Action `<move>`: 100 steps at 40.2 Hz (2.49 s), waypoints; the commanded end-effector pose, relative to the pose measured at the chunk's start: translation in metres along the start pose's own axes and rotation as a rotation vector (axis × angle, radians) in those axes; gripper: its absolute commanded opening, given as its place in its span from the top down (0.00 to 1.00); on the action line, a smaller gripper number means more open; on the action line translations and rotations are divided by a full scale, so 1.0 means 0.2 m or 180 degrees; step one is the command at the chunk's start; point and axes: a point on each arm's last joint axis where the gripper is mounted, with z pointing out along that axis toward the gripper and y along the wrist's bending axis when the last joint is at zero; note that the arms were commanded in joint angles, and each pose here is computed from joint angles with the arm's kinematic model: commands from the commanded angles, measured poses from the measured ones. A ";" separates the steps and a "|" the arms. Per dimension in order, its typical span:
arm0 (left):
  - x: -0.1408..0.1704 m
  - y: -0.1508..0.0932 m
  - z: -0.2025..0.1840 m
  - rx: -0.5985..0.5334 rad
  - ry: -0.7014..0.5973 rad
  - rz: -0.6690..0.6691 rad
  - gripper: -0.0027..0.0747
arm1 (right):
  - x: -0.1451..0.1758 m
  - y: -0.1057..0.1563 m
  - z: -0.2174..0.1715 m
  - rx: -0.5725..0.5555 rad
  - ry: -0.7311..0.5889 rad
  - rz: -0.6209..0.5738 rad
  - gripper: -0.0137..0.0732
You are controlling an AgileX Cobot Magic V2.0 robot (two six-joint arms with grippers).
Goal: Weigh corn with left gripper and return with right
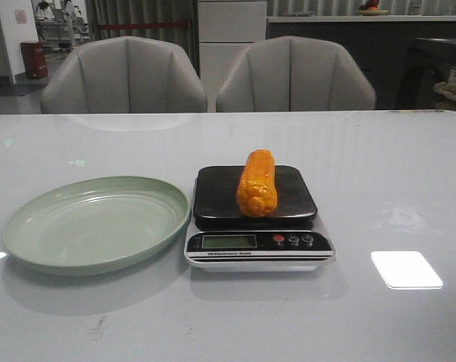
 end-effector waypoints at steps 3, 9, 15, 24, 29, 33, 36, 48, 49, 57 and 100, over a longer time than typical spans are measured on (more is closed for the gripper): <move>-0.07 0.00 -0.03 0.0049 -0.0380 -0.0015 0.81 | -0.09 0.00 0.00 0.0011 -0.0249 -0.0059 0.66; -0.06 0.00 -0.03 0.0050 -0.0359 -0.0012 0.81 | -0.08 0.00 0.00 0.0002 -0.0233 -0.0027 0.63; -0.06 0.00 -0.03 0.0050 -0.0359 -0.0012 0.81 | -0.08 0.00 0.01 0.0001 -0.0210 -0.0024 0.38; -0.06 0.00 -0.03 0.0050 -0.0359 -0.0012 0.81 | -0.11 0.03 0.07 -0.0160 -0.0082 -0.0050 0.16; -0.06 0.00 -0.03 0.0050 -0.0359 -0.0012 0.81 | -0.17 0.08 0.14 -0.0384 0.0056 -0.0022 0.16; -0.06 0.00 -0.03 0.0050 -0.0359 -0.0012 0.81 | -0.24 0.15 0.22 -0.0621 0.0268 0.0149 0.16; -0.06 0.00 -0.03 0.0050 -0.0359 -0.0012 0.81 | -0.29 0.21 0.28 -0.0802 0.0467 0.0327 0.16; -0.06 0.00 -0.03 0.0050 -0.0359 -0.0012 0.81 | -0.41 0.44 0.64 -0.1097 0.1286 0.0417 0.17; -0.06 0.00 -0.03 0.0050 -0.0359 -0.0012 0.81 | -0.43 0.46 0.66 -0.1109 0.1310 0.0436 0.17; -0.06 0.00 -0.03 0.0050 -0.0359 -0.0012 0.81 | -0.43 0.60 0.88 -0.1130 0.1764 0.0533 0.17; -0.06 0.00 -0.03 0.0049 -0.0371 -0.0014 0.81 | -0.05 1.05 1.49 0.0192 0.3212 0.0390 0.24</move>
